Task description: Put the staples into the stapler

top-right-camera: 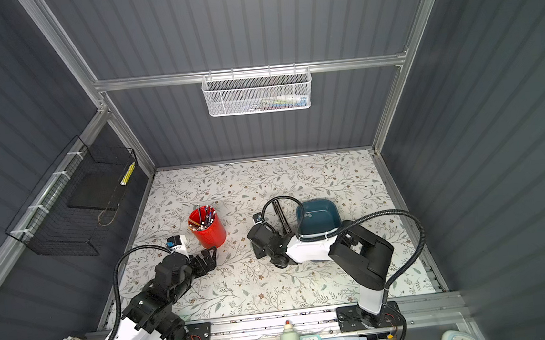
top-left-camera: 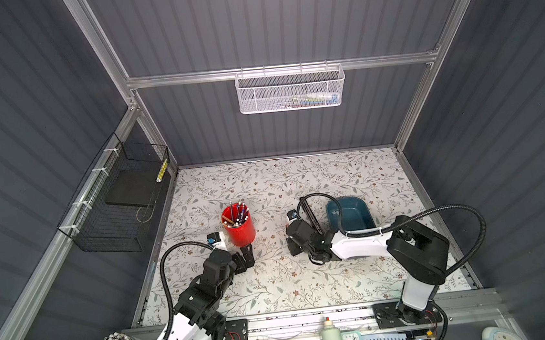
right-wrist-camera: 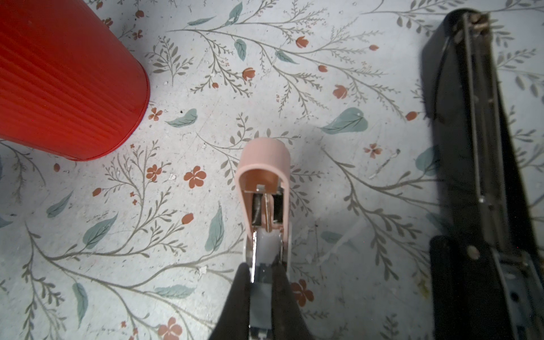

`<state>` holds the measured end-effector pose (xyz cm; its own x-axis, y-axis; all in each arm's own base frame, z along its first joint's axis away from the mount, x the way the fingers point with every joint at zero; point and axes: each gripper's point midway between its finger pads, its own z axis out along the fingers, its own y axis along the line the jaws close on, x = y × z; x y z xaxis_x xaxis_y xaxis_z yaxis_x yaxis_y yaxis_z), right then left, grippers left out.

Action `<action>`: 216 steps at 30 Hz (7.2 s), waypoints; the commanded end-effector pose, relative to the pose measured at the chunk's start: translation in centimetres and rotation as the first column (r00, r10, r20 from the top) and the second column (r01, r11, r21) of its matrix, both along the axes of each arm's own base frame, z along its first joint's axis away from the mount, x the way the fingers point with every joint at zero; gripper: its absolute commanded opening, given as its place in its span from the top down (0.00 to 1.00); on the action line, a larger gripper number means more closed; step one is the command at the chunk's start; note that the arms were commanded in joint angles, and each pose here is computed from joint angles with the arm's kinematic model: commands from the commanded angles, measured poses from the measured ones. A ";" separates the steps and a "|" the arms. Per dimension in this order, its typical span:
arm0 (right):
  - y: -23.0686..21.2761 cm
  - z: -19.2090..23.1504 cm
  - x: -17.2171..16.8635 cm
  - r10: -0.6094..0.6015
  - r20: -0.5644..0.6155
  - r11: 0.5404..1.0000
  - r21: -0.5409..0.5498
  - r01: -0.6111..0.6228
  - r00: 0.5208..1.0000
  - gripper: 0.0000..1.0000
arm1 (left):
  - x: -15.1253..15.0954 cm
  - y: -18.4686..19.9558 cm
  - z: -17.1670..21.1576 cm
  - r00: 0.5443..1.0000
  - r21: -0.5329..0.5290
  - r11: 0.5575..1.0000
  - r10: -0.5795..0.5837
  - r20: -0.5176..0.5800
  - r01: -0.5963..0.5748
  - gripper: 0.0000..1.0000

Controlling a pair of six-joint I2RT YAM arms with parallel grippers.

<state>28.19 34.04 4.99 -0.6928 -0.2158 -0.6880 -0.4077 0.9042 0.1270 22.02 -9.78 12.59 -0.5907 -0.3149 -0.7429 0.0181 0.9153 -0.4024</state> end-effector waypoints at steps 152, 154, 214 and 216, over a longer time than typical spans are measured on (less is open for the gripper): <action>0.7 -6.2 -11.4 0.295 -0.009 0.951 -0.094 -0.294 0.956 0.78 | 3.1 -10.3 -3.3 0.877 0.019 0.883 -0.468 0.110 0.469 0.01; 1.3 -6.1 -11.9 0.323 -0.002 0.943 -0.083 -0.322 0.946 0.79 | 2.9 -10.8 -3.5 0.862 0.008 0.868 -0.494 0.115 0.496 0.04; -0.2 -3.1 -7.8 0.146 0.132 0.987 0.051 -0.154 0.981 0.80 | -4.6 -18.9 -4.7 0.461 -0.007 0.468 -0.869 0.179 0.884 0.73; -0.3 -2.9 -7.7 0.144 0.138 0.987 0.053 -0.152 0.980 0.78 | -4.1 -18.6 -5.0 0.490 0.008 0.498 -0.856 0.166 0.867 0.72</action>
